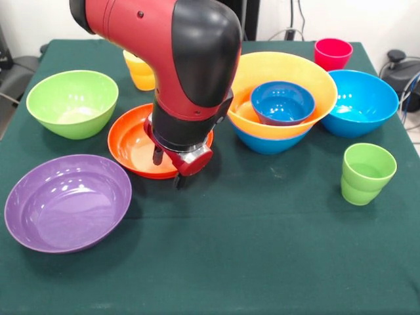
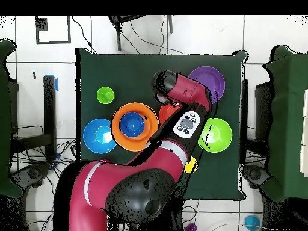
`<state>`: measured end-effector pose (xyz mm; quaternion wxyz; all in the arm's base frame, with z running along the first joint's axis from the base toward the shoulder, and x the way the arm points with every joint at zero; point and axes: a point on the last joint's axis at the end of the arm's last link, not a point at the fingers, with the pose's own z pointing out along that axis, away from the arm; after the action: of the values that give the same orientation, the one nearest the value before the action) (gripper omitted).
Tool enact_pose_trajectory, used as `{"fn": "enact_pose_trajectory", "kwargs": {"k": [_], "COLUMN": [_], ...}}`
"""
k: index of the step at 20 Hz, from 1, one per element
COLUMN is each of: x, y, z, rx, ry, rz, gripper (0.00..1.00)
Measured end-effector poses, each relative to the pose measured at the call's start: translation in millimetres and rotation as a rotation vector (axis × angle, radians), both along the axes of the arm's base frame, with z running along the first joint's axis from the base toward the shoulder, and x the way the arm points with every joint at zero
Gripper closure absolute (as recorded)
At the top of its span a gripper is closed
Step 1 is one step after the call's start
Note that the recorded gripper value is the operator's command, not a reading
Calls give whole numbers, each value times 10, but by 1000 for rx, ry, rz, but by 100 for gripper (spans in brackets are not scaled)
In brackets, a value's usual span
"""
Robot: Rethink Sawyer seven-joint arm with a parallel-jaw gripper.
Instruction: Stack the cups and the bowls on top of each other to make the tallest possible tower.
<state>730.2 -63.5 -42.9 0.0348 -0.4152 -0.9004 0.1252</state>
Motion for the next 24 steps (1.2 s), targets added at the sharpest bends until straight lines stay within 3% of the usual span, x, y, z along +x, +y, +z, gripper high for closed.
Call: {"fn": "enact_pose_trajectory", "kwargs": {"k": [5, 16, 17, 24], "x": [-94, -145, -130, -84], "y": [2, 30, 29, 23], "z": [-74, -185, -188, -107], "rx": [6, 9, 6, 3], "ry": [12, -7, -16, -33], "rz": [-11, -12, -9, -8], "gripper": [0, 0, 100, 100]}}
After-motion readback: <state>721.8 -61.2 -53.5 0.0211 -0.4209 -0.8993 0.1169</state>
